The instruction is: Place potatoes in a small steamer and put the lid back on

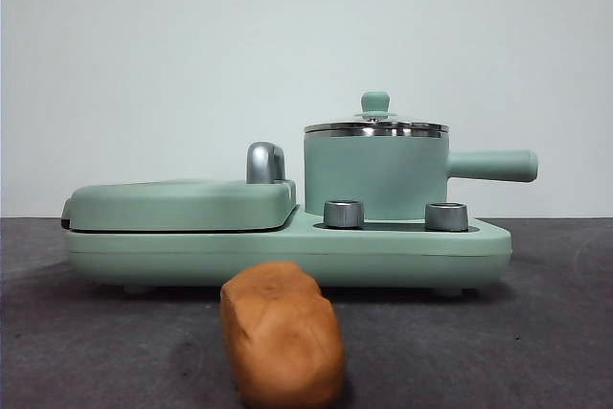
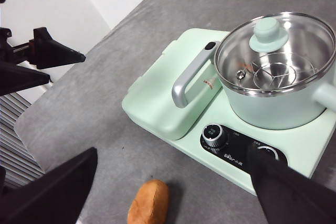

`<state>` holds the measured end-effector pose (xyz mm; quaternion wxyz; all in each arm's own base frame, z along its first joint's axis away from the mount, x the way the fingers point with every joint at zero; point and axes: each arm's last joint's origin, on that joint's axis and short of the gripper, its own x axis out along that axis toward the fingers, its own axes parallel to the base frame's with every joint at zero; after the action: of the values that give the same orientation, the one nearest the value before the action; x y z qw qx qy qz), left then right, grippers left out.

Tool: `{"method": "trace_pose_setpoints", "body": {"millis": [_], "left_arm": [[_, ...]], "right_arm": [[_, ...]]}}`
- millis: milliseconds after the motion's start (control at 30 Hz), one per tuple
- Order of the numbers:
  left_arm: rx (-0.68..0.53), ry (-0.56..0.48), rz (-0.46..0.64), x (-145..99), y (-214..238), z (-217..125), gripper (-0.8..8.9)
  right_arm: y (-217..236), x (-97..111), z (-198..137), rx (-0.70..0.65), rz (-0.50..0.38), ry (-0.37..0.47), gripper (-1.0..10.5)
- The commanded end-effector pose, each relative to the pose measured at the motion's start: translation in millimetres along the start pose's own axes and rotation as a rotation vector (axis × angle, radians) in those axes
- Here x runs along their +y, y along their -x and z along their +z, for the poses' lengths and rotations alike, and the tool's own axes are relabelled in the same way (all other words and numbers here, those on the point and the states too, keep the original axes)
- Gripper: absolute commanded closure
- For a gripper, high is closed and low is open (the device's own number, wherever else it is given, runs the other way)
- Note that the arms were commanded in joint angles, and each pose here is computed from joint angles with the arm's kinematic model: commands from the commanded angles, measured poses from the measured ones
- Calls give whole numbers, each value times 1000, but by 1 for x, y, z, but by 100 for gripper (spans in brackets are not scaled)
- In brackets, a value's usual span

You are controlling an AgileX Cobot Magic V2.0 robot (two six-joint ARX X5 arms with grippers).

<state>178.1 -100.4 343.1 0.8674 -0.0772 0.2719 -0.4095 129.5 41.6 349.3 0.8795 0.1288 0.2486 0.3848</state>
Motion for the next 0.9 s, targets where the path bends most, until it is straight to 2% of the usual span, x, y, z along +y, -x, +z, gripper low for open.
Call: {"method": "trace_pose_setpoints", "body": {"millis": [33, 400, 567, 767, 900], "left_arm": [[-2, -26, -22, -3, -5, 7, 281], [71, -3, -38, -3, -27, 11, 281], [137, 14, -4, -4, -42, 33, 281], [263, -47, 72, -4, -79, 64, 281], [263, -92, 129, -4, -114, 83, 282]], "right_arm": [[0, 2, 4, -5, 8, 10, 490], [0, 1, 3, 12, 5, -12, 490], [0, 2, 2, 17, 10, -15, 490], [-3, 7, 1, 35, 43, -2, 490], [-4, 9, 0, 42, 55, 5, 490]]}}
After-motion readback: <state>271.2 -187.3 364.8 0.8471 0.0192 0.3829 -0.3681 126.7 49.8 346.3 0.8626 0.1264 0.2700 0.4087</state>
